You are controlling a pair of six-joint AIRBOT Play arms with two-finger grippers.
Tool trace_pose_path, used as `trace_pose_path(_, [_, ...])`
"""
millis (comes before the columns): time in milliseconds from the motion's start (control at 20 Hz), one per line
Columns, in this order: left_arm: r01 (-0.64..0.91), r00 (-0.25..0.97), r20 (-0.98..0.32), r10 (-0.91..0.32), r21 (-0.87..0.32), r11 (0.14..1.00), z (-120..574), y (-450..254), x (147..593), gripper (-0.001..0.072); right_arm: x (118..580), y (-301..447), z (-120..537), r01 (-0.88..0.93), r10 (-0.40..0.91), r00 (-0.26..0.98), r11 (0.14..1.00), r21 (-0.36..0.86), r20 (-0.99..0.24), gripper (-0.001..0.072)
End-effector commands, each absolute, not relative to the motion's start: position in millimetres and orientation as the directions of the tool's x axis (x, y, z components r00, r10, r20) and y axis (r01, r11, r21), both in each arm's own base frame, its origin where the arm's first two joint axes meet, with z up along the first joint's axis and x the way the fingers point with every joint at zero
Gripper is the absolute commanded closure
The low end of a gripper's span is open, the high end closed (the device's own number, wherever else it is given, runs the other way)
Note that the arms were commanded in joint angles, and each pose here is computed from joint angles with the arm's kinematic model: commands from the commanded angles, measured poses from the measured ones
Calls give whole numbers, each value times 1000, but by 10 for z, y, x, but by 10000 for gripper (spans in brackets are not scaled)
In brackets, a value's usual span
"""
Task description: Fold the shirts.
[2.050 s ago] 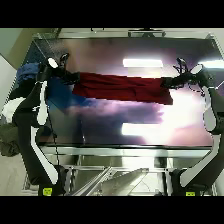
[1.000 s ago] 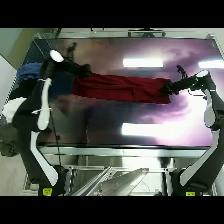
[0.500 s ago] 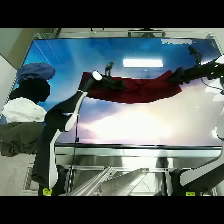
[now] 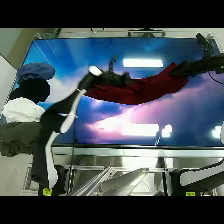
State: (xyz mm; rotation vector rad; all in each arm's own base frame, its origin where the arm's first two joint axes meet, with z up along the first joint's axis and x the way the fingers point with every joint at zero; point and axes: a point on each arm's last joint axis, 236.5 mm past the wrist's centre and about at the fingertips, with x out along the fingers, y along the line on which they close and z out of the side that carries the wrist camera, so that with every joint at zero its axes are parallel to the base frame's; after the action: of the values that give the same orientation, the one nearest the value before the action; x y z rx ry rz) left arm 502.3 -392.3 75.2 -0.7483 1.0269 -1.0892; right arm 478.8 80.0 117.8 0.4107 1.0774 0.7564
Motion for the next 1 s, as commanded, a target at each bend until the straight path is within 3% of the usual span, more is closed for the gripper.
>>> trace_pose_path(0, [570, 63, 87, -994, -821, -36, 2789, -2958, 4661, 705, 4958, 1273, 1362, -391, 765, 310, 643, 658, -564, 690])
trace_pose_path(50, [622, 87, 141, -986, -781, -57, 3203, -2625, 4574, 705, 5074, 1511, 1439, -415, 775, 347, 631, 655, -528, 689])
trace_pose_path(250, [749, 185, 158, -970, -661, 36, 3953, -1806, 4204, 705, 5478, 2974, 1476, -527, 809, 473, 577, 625, -348, 689])
trace_pose_path(450, [748, 177, 137, -974, -662, 43, 3902, -1719, 3953, 687, 5275, 4575, 525, -555, 830, 476, 541, 632, -292, 677])
trace_pose_path(500, [741, 154, 130, -979, -671, 28, 3811, -1752, 3897, 687, 5179, 4846, 287, -548, 837, 465, 528, 649, -289, 466])
trace_pose_path(550, [727, 133, 128, -983, -687, 9, 3731, -1790, 3855, 687, 5112, 4992, 167, -545, 848, 447, 511, 664, -285, 207])
trace_pose_path(600, [704, 125, 128, -984, -710, -3, 3642, -1819, 3846, 687, 5061, 5069, 128, -543, 864, 420, 484, 686, -277, 137])
trace_pose_path(850, [672, 112, 163, -980, -739, -45, 3501, -1855, 3852, 687, 5112, 4374, 810, -583, 935, 275, 347, 734, -223, 144])
trace_pose_path(950, [672, 108, 161, -981, -739, -47, 3498, -1857, 3841, 687, 5239, 3748, 976, -539, 917, 272, 395, 744, -290, 145])
